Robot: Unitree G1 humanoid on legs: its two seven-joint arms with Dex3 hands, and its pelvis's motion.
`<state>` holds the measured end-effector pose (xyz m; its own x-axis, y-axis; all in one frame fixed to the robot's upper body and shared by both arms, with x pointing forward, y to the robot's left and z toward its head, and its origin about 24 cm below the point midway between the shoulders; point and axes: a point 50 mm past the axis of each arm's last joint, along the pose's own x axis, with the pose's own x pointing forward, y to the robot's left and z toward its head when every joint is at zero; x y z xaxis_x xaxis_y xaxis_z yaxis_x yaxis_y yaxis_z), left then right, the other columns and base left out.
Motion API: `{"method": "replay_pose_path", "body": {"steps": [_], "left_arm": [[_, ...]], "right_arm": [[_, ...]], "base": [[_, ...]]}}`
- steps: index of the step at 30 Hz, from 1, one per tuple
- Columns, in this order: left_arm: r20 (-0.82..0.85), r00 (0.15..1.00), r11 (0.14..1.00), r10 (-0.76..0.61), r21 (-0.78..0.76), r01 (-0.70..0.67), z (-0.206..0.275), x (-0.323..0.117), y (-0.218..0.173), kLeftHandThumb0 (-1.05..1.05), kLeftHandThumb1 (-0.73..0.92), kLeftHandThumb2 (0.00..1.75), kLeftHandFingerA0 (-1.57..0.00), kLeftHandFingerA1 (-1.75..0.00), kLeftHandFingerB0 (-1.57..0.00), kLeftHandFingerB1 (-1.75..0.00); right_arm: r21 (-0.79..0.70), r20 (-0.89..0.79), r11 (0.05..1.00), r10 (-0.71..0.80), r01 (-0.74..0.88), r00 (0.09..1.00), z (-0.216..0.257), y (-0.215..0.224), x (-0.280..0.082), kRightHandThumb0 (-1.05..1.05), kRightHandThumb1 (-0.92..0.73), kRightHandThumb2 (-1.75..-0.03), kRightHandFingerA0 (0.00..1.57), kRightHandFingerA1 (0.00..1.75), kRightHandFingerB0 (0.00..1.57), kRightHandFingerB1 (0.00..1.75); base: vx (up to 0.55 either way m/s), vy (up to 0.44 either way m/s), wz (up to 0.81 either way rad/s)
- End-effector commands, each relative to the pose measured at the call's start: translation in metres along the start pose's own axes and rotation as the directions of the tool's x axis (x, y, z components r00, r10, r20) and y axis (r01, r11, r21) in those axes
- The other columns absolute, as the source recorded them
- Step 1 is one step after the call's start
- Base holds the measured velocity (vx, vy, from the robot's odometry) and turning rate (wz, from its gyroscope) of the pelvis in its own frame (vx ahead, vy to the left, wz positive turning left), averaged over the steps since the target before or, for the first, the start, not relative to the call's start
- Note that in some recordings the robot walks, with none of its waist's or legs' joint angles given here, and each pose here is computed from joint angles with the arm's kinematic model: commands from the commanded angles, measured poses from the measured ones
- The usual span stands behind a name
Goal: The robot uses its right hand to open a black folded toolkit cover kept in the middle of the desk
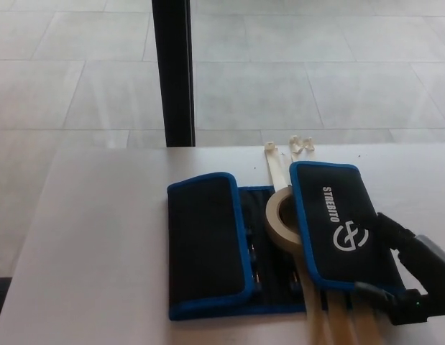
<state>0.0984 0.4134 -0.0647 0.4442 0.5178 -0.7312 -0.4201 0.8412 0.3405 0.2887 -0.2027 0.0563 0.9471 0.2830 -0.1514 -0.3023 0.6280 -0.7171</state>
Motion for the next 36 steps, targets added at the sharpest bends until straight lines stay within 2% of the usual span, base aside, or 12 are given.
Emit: {"method": "replay_pose_path", "body": {"steps": [1, 17, 18, 20, 21, 23, 26, 27, 28, 29, 35, 36], "left_arm": [[0.002, 1.0, 0.999, 0.022, -0.032, -0.022, 0.002, -0.002, 0.011, -1.03, 0.78, 0.84, -0.31, -0.58, -0.26, -0.43], [0.02, 1.0, 1.0, 0.013, -0.003, -0.013, 0.007, -0.002, 0.011, -0.95, 0.92, 0.72, -0.25, -0.55, -0.26, -0.4], [0.013, 1.0, 1.0, 0.022, 0.015, -0.022, 0.007, -0.001, 0.011, -0.91, 0.75, 1.2, -0.32, -0.63, -0.19, -0.47], [0.015, 1.0, 1.0, 0.023, 0.015, -0.023, 0.008, -0.001, 0.011, -0.91, 0.75, 1.2, -0.32, -0.63, -0.19, -0.47], [0.015, 1.0, 1.0, 0.008, 0.009, -0.008, 0.007, -0.002, 0.011, -0.97, 0.92, 0.72, -0.26, -0.56, -0.28, -0.39], [0.019, 1.0, 1.0, 0.011, 0.015, -0.011, 0.009, -0.001, 0.01, -0.95, 0.92, 0.74, -0.26, -0.55, -0.29, -0.39], [0.021, 1.0, 1.0, 0.008, 0.025, -0.009, 0.01, -0.001, 0.009, -0.97, 0.92, 0.72, -0.27, -0.57, -0.29, -0.4], [0.02, 1.0, 1.0, 0.011, -0.017, -0.011, 0.01, 0.0, 0.008, -0.9, 0.71, 1.16, -0.25, -0.6, -0.2, -0.48], [0.021, 1.0, 1.0, 0.011, -0.017, -0.01, 0.011, 0.0, 0.008, -0.9, 0.71, 1.16, -0.25, -0.6, -0.2, -0.48], [0.024, 1.0, 1.0, 0.011, -0.014, -0.011, 0.011, 0.0, 0.008, -0.95, 0.92, 0.71, -0.27, -0.56, -0.28, -0.4], [0.031, 1.0, 1.0, 0.003, -0.007, -0.003, 0.013, 0.0, 0.008, -0.96, 0.92, 0.74, -0.26, -0.56, -0.25, -0.4], [0.029, 1.0, 1.0, 0.002, 0.018, -0.003, 0.013, 0.0, 0.008, -0.96, 0.92, 0.75, -0.25, -0.55, -0.24, -0.39]], "right_arm": [[-0.121, -0.004, 0.992, 0.019, -0.019, 1.0, -0.002, -0.003, 0.003, -0.53, -0.66, -0.61, 0.04, 0.38, 0.19, 0.3], [-0.467, -0.031, 0.878, -0.131, 0.101, 0.991, -0.007, 0.009, 0.025, -0.47, -0.61, -0.58, 0.0, 0.08, 0.2, 0.28], [-0.494, -0.015, 0.863, -0.131, 0.106, 0.991, -0.007, 0.015, 0.027, -0.51, -0.53, -0.75, 0.0, 0.04, 0.14, 0.38], [-0.496, -0.014, 0.861, -0.134, 0.11, 0.991, -0.007, 0.015, 0.028, -0.51, -0.53, -0.75, 0.0, 0.04, 0.14, 0.38], [-0.507, -0.014, 0.856, -0.122, 0.098, 0.992, -0.007, 0.021, 0.03, -0.53, -0.54, -0.76, 0.0, 0.02, 0.13, 0.36], [-0.524, 0.006, 0.846, -0.115, 0.101, 0.993, -0.005, 0.026, 0.032, -0.49, -0.63, -0.59, 0.0, 0.03, 0.17, 0.28], [-0.57, 0.033, 0.816, -0.094, 0.096, 0.995, -0.001, 0.034, 0.033, -0.6, -0.39, -0.74, 0.0, 0.11, 0.09, 0.36], [-0.612, 0.049, 0.784, -0.094, 0.104, 0.994, -0.001, 0.037, 0.033, -0.66, -0.39, -0.73, 0.0, 0.1, 0.1, 0.36], [-0.613, 0.05, 0.783, -0.096, 0.106, 0.994, -0.002, 0.037, 0.033, -0.66, -0.39, -0.73, 0.0, 0.1, 0.1, 0.36], [-0.611, 0.049, 0.785, -0.094, 0.105, 0.994, -0.003, 0.037, 0.032, -0.51, -0.54, -0.68, 0.0, 0.03, 0.13, 0.33], [-0.653, 0.024, 0.748, -0.13, 0.114, 0.991, -0.013, 0.035, 0.03, -0.58, -0.39, -0.78, 0.0, 0.2, 0.08, 0.41], [-0.671, 0.029, 0.729, -0.156, 0.134, 0.987, -0.016, 0.033, 0.03, -0.47, -0.59, -0.61, 0.0, 0.21, 0.17, 0.32]], "base": [[0.0, 0.0, 0.0], [0.0, 0.0, 0.0], [0.0, 0.0, 0.0], [0.0, 0.0, 0.0], [0.0, 0.0, 0.0], [0.0, 0.0, 0.0], [0.0, 0.0, 0.0], [0.0, 0.0, 0.0], [0.0, 0.0, 0.0], [0.0, 0.0, 0.0], [0.0, 0.0, 0.0], [0.0, 0.0, 0.0]]}}
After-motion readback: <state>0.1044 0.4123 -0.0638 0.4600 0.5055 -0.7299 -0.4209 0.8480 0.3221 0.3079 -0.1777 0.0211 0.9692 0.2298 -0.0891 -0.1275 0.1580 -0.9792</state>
